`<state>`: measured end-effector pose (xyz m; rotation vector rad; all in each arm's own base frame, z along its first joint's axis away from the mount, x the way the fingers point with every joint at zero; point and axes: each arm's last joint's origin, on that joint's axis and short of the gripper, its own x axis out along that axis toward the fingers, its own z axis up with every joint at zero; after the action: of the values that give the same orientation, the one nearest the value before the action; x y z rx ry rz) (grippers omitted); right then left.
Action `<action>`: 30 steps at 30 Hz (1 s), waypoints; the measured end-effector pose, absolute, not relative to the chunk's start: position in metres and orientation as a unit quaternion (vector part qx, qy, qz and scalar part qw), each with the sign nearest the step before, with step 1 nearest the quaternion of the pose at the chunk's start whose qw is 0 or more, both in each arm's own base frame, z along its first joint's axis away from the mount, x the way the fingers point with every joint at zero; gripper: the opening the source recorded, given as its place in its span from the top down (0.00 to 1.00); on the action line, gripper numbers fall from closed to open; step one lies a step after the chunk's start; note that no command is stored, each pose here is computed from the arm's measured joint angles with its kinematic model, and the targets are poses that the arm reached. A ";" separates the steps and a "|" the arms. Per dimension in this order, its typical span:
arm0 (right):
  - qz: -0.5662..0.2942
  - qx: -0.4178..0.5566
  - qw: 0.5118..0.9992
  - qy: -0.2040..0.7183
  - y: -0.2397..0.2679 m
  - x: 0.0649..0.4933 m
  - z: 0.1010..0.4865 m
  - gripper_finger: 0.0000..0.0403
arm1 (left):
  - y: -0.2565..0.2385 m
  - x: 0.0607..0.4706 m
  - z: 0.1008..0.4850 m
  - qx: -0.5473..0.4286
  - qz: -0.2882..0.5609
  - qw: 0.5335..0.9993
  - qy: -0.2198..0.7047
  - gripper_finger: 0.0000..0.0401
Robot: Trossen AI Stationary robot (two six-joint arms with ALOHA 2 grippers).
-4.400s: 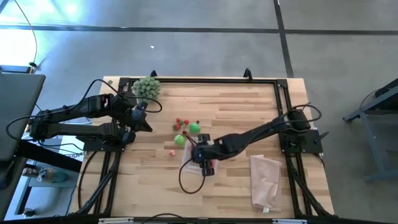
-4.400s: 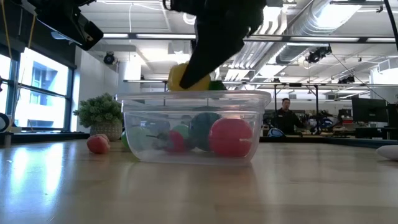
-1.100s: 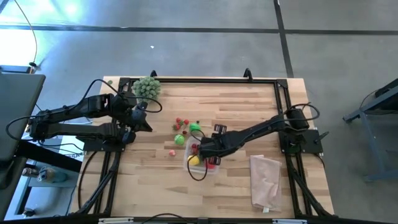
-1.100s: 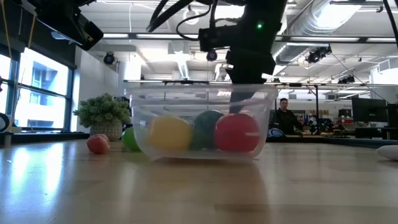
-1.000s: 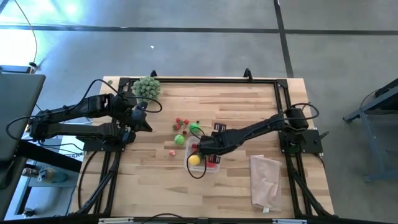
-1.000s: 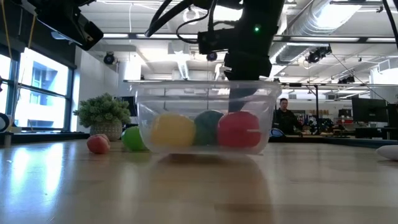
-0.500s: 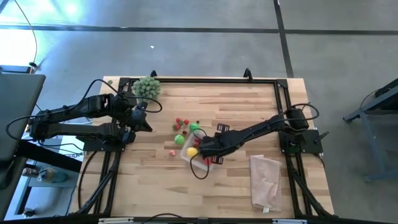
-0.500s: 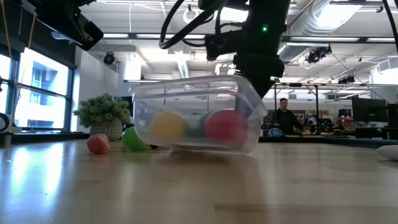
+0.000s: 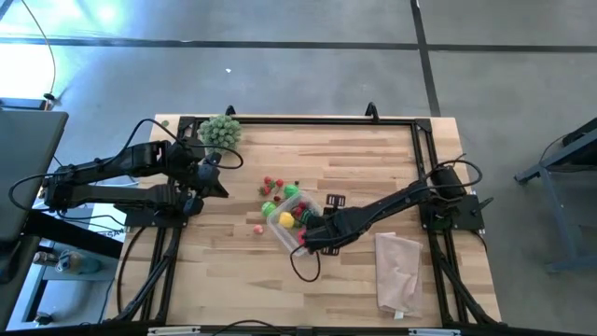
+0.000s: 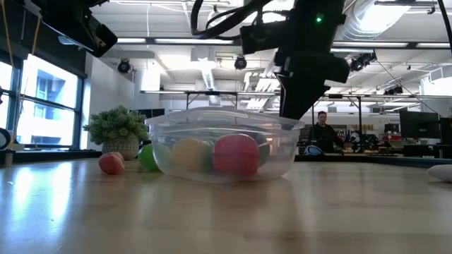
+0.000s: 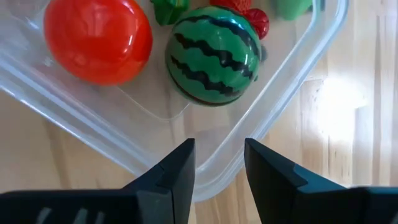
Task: Pick and placing Produce into tupperware
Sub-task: Adjust the transparent bin on the table, then put the green pear into the transparent bin
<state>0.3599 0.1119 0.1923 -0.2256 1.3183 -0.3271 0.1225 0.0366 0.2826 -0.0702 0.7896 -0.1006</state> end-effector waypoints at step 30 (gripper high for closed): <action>-0.134 -0.121 0.801 0.570 0.152 0.343 0.206 0.68 | 0.037 0.123 0.283 -0.034 -0.049 0.921 0.384 0.96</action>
<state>0.3426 0.1520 0.2064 -0.2599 1.2230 -0.2871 0.1225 0.0366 0.2825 -0.0700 0.7898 -0.1012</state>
